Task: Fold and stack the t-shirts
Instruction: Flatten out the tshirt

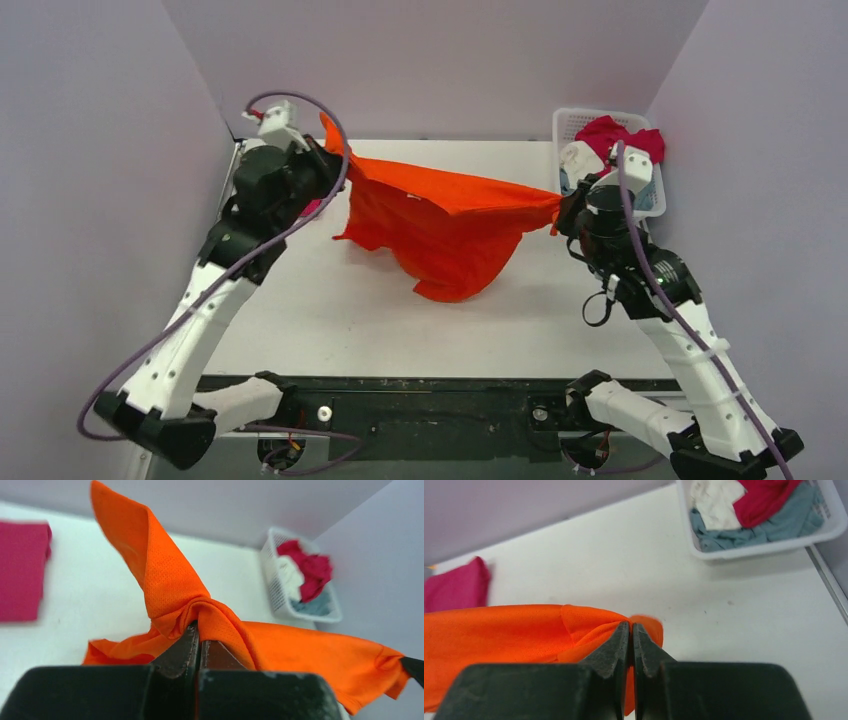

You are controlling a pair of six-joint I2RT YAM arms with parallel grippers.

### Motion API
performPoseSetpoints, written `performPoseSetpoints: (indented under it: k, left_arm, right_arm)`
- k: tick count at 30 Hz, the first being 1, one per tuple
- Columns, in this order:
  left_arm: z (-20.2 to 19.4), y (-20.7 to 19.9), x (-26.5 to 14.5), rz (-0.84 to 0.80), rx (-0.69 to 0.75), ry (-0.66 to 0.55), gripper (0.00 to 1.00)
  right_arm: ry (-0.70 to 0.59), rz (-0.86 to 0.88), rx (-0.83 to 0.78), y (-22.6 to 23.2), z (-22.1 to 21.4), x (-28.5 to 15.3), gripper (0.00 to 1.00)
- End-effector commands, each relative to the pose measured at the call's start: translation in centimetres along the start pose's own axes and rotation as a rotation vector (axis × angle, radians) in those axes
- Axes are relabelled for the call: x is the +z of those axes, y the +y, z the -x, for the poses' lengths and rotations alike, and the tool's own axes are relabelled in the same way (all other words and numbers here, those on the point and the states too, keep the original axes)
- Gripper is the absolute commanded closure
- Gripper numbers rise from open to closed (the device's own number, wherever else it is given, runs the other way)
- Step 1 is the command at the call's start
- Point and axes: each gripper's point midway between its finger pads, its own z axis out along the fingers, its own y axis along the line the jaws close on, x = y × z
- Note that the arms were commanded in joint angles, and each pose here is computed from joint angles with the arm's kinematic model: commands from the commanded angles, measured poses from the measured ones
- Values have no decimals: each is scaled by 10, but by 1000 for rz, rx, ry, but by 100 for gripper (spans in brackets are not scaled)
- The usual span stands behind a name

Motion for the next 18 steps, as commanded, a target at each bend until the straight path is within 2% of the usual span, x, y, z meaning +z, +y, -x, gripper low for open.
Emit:
performPoseSetpoints:
  k: [1,7,10,12,15,18]
  left_arm:
    - [105,-41,-96,-137,35,-330,100]
    - [166,-85,-208,-350,55,-519,100]
    - [184,-98,-249,-415,70,-566,100]
    - [196,-105,-271,-443,75,-605,100]
    - [205,-116,-289,-492,95,-629,100]
    - [209,-118,-282,-487,93,-626,100]
  right_arm:
    - [-68,267,-3,36,49,-53,100]
    - [-150,634,80,80,111,-137,100]
    - [-197,840,114,97,145,-192,100]
    - [-229,916,127,99,161,-217,100]
    - [-271,945,131,97,176,-233,100]
    - [-276,875,124,93,176,-219,100]
